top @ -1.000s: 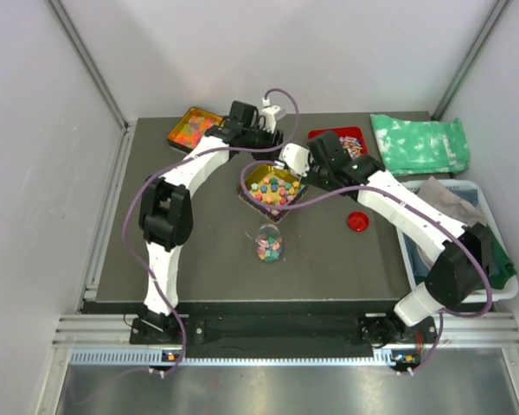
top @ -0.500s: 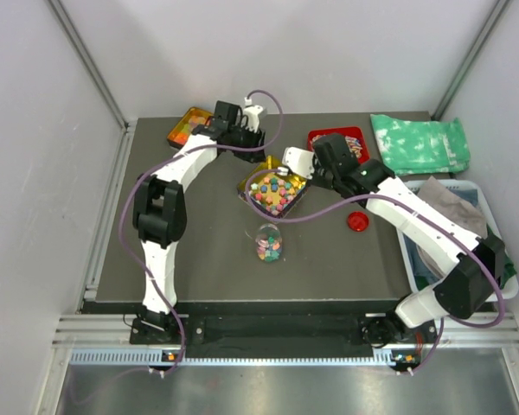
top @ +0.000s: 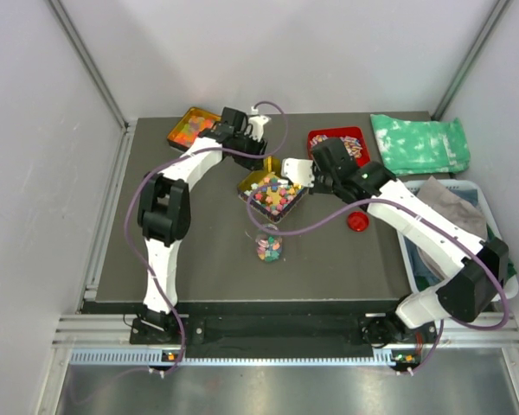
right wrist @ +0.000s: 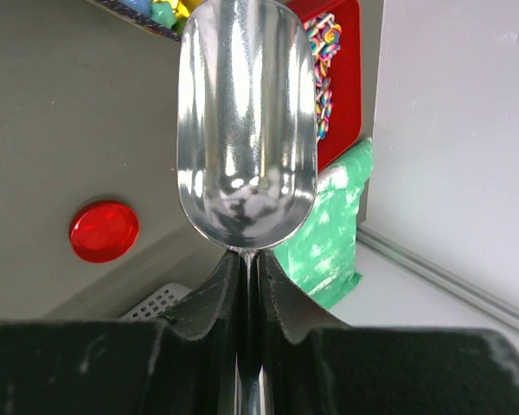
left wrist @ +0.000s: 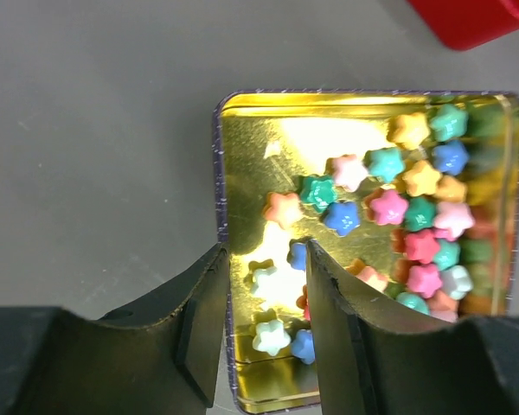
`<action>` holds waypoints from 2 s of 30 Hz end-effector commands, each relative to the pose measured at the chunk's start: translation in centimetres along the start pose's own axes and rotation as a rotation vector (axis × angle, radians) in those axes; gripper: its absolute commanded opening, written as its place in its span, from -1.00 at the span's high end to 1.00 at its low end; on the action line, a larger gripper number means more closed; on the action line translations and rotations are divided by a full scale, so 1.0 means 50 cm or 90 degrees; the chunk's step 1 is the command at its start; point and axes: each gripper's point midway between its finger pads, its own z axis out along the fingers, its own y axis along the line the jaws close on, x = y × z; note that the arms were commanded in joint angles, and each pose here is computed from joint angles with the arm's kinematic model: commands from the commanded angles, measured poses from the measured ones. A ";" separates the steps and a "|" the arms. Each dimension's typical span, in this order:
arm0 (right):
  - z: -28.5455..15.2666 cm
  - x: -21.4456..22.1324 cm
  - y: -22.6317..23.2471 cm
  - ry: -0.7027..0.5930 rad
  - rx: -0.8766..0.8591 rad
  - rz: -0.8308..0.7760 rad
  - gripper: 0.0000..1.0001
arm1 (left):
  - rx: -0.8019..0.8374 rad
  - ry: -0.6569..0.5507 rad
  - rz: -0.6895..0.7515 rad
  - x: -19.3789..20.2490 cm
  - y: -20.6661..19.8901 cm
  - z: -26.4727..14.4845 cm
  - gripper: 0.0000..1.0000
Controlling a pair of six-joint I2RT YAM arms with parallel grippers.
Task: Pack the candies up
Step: Scoop the fake candies from the storage box.
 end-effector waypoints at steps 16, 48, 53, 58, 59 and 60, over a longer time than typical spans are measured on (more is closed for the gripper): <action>-0.054 -0.057 -0.039 -0.016 0.031 -0.148 1.00 | -0.058 0.046 0.063 0.046 0.044 0.056 0.44; 0.146 -0.055 -0.014 0.128 -0.036 -0.420 1.00 | -0.186 -0.078 0.249 -0.165 -0.015 -0.037 1.00; 0.162 -0.039 -0.034 0.160 -0.041 -0.424 1.00 | -0.187 -0.103 0.264 -0.193 -0.021 -0.056 1.00; 0.177 -0.033 -0.052 0.188 -0.035 -0.428 1.00 | -0.177 -0.113 0.275 -0.206 -0.030 -0.066 1.00; 0.179 -0.031 -0.056 0.195 -0.032 -0.430 1.00 | -0.173 -0.112 0.276 -0.205 -0.033 -0.068 1.00; 0.181 -0.025 -0.060 0.201 -0.031 -0.433 1.00 | -0.170 -0.112 0.280 -0.204 -0.035 -0.069 1.00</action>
